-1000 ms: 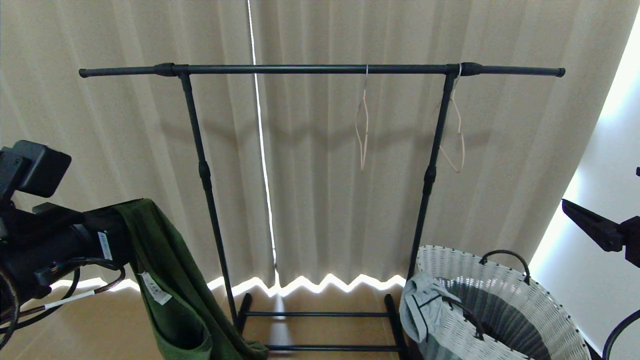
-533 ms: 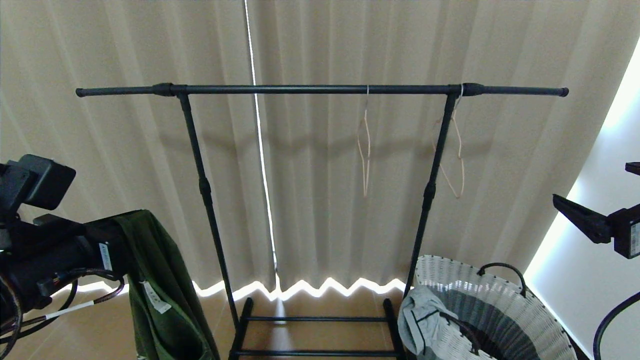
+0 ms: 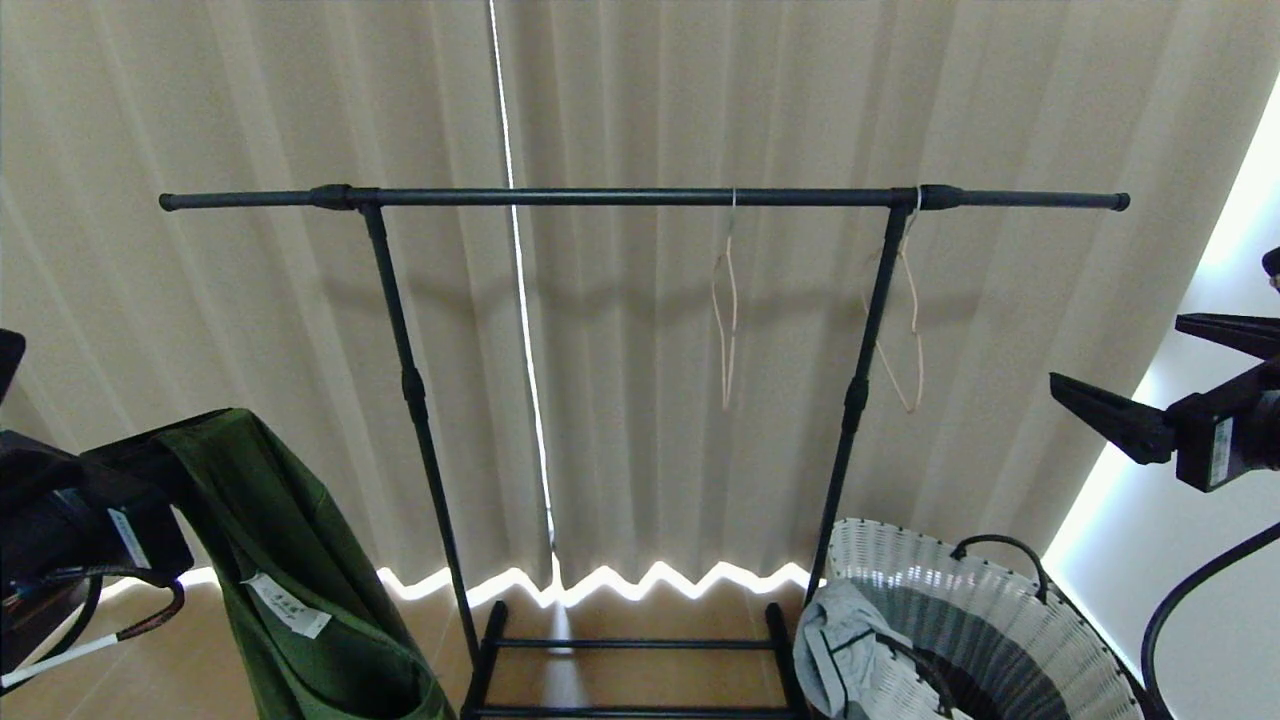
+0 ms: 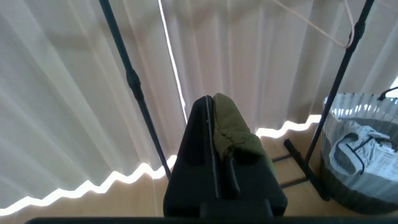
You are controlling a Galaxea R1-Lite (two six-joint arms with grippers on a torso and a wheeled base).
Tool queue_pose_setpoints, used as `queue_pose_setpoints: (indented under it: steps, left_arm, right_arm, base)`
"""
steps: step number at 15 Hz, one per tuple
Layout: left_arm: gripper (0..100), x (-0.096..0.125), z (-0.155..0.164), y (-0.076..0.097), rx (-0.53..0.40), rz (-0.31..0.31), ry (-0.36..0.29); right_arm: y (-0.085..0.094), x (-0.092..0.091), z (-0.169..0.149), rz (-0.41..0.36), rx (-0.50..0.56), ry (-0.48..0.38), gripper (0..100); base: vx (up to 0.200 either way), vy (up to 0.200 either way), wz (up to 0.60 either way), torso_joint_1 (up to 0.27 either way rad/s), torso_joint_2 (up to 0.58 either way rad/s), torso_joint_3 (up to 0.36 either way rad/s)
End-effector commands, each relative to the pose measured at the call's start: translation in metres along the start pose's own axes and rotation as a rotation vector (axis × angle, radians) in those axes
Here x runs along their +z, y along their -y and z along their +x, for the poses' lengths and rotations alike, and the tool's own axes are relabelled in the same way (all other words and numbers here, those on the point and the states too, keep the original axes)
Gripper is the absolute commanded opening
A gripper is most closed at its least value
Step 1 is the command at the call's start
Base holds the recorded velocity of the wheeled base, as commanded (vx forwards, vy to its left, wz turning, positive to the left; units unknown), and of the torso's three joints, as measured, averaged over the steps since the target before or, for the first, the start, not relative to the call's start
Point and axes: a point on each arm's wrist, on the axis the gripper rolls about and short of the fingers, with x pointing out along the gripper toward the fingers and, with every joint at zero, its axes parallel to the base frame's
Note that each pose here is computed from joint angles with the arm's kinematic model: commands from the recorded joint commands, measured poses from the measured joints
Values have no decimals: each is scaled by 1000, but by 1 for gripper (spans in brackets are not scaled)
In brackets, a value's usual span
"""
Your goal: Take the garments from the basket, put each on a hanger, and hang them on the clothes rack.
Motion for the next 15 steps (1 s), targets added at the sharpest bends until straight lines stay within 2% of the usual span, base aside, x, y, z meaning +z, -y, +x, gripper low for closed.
queue_pose_setpoints:
  steps: [1, 3, 6, 15]
  left_arm:
    - [0, 2, -3, 0, 2, 0, 15]
    - [0, 3, -3, 0, 4, 1, 21]
    - [0, 4, -3, 0, 3, 1, 21]
    - [0, 3, -1, 0, 2, 0, 12]
  right_arm:
    - [-7, 4, 20, 64, 39, -25, 100]
    - [-7, 6, 25, 97, 29, -38, 100]
    - [-6, 2, 32, 94, -73, -86, 100]
    - [-6, -3, 36, 116, -115, -125, 100]
  base:
    - [0, 0, 0, 0, 0, 0]
    - [100, 0, 0, 4, 1, 1]
    - [200, 0, 0, -1, -11, 6]
    - [200, 0, 0, 8, 2, 3]
